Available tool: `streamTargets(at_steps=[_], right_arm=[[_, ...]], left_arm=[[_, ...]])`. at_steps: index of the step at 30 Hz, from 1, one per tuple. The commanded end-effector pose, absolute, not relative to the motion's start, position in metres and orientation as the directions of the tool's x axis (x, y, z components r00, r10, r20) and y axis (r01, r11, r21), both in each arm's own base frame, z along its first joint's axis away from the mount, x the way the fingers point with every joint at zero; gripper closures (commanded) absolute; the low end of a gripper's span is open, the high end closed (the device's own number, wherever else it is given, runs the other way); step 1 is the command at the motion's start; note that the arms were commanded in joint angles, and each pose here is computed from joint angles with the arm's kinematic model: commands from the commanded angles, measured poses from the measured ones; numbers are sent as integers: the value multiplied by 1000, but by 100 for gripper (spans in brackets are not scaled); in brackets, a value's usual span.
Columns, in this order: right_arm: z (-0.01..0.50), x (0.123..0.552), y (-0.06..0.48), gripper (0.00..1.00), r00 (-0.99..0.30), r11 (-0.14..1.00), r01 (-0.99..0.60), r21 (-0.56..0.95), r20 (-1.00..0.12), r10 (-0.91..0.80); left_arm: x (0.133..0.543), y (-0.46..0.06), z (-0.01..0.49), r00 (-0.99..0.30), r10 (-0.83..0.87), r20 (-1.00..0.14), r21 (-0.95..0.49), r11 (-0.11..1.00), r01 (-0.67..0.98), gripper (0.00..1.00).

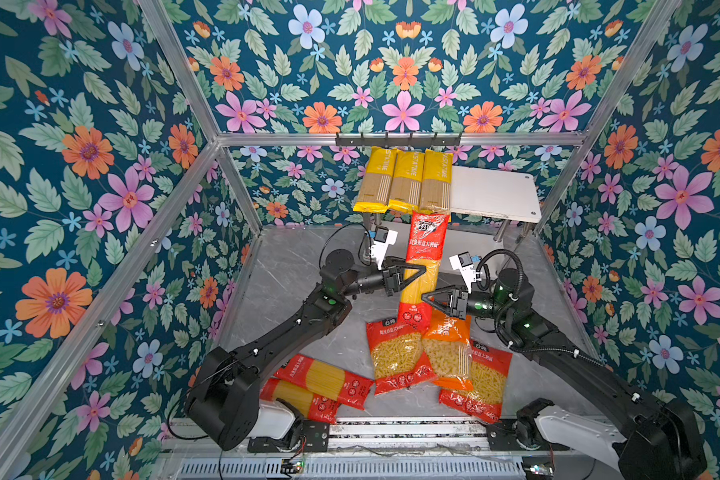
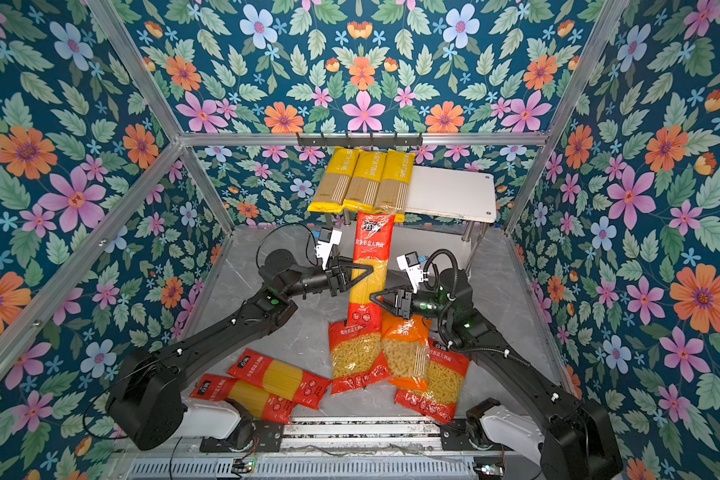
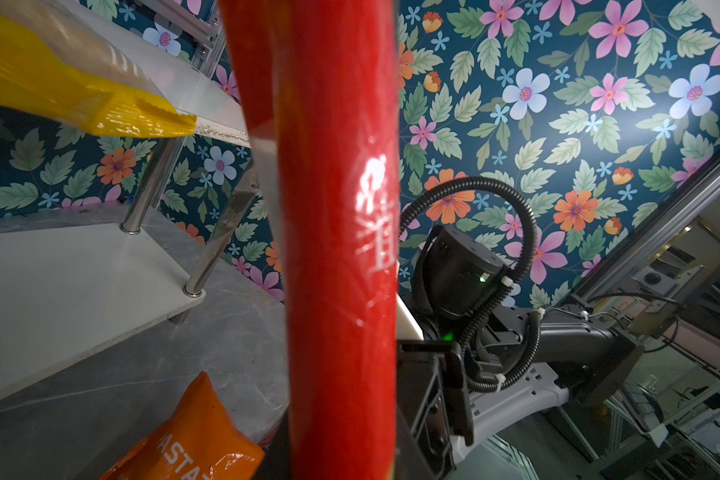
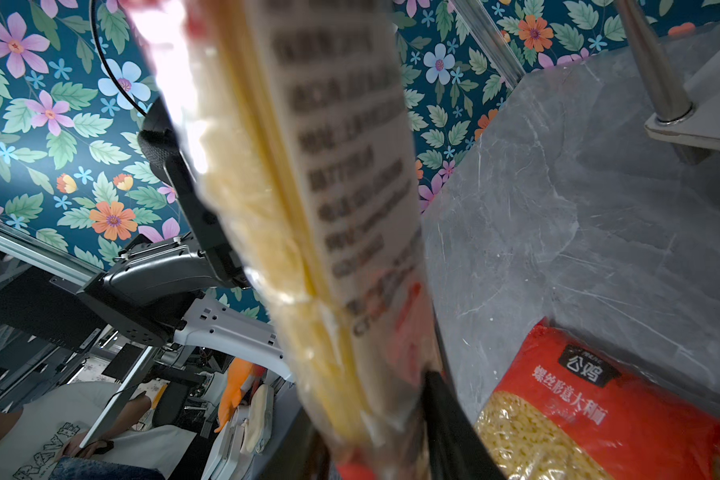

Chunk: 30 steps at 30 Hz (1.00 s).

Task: Arrange pasta packages on shelves
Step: Pick up the pasta bag.

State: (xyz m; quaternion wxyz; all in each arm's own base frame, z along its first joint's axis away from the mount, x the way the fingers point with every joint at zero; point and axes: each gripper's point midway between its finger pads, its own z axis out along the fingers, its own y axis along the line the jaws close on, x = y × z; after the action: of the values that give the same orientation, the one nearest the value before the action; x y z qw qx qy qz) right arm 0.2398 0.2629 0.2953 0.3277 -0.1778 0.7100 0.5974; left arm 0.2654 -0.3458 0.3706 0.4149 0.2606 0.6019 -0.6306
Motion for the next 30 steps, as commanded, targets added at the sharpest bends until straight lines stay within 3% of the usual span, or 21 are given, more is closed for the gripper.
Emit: streamTargets(at_steps=[1, 5, 8, 17, 26, 30], right_arm=[[296, 240, 261, 54, -719, 225, -640, 735, -676, 164], [282, 242, 258, 46, -731, 263, -613, 745, -661, 171], [286, 240, 259, 45, -730, 243, -619, 747, -661, 174], [328, 247, 247, 52, -650, 226, -673, 705, -709, 274], [352, 247, 242, 86, -609, 196, -705, 682, -723, 327], [362, 246, 240, 94, -591, 193, -717, 670, -731, 342]], left_arm=[[272, -338, 419, -432, -361, -826, -481, 55, 875, 100], [281, -335, 443, -426, -448, -786, -496, 46, 867, 100], [284, -339, 451, -424, -473, -773, -499, 39, 866, 100], [291, -354, 457, -452, -487, -748, -521, 8, 854, 100], [302, -362, 456, -471, -481, -740, -546, 19, 838, 92], [303, -363, 458, -469, -476, -744, -546, 27, 837, 77]])
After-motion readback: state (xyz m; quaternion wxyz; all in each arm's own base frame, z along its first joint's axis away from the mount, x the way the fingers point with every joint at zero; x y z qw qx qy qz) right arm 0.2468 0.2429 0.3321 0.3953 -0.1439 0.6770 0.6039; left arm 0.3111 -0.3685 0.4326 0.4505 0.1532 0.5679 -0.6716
